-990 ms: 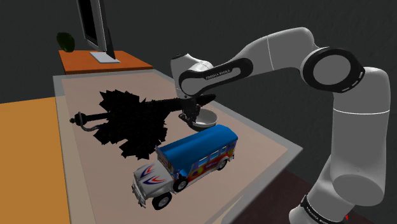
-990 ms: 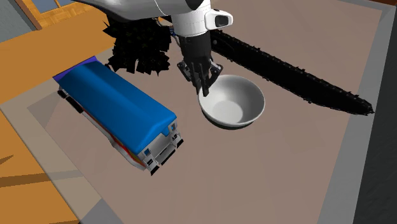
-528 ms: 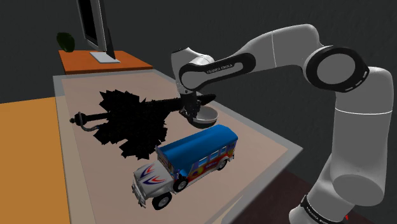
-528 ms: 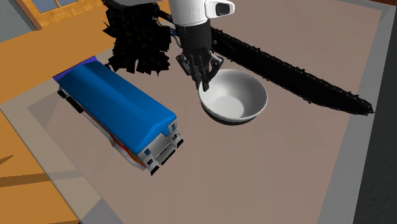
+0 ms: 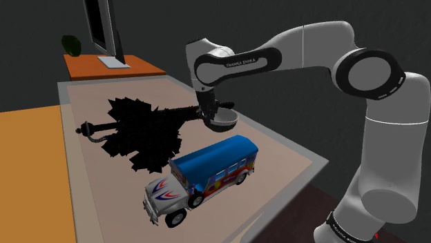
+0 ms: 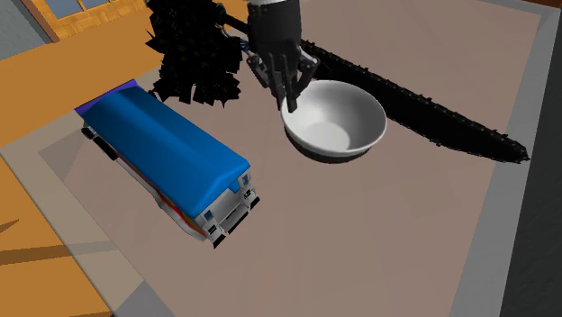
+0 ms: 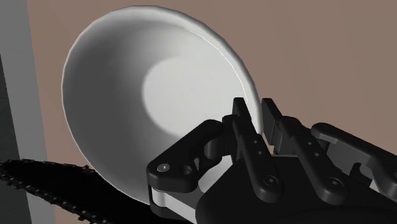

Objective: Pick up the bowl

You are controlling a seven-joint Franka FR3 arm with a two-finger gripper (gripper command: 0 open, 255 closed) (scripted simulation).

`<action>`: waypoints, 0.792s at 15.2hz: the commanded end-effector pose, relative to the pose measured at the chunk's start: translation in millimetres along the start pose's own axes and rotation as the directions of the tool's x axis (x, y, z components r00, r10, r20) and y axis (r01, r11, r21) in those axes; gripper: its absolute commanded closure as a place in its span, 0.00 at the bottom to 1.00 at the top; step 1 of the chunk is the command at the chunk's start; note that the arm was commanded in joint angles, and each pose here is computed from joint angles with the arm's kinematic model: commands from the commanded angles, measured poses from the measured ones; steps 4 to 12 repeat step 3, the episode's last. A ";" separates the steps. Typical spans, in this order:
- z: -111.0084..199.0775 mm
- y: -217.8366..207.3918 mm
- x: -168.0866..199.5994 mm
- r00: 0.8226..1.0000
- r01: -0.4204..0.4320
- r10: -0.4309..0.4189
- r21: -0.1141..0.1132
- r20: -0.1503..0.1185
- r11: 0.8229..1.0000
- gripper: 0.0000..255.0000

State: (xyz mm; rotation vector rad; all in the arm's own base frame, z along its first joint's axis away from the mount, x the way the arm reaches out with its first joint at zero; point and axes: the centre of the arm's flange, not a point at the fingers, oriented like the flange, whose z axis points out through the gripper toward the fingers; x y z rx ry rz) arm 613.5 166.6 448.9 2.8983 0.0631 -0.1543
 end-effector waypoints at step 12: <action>-11.4 2.7 -1.0 1.000 0.000 0.000 0.000 0.000 1.000 1.00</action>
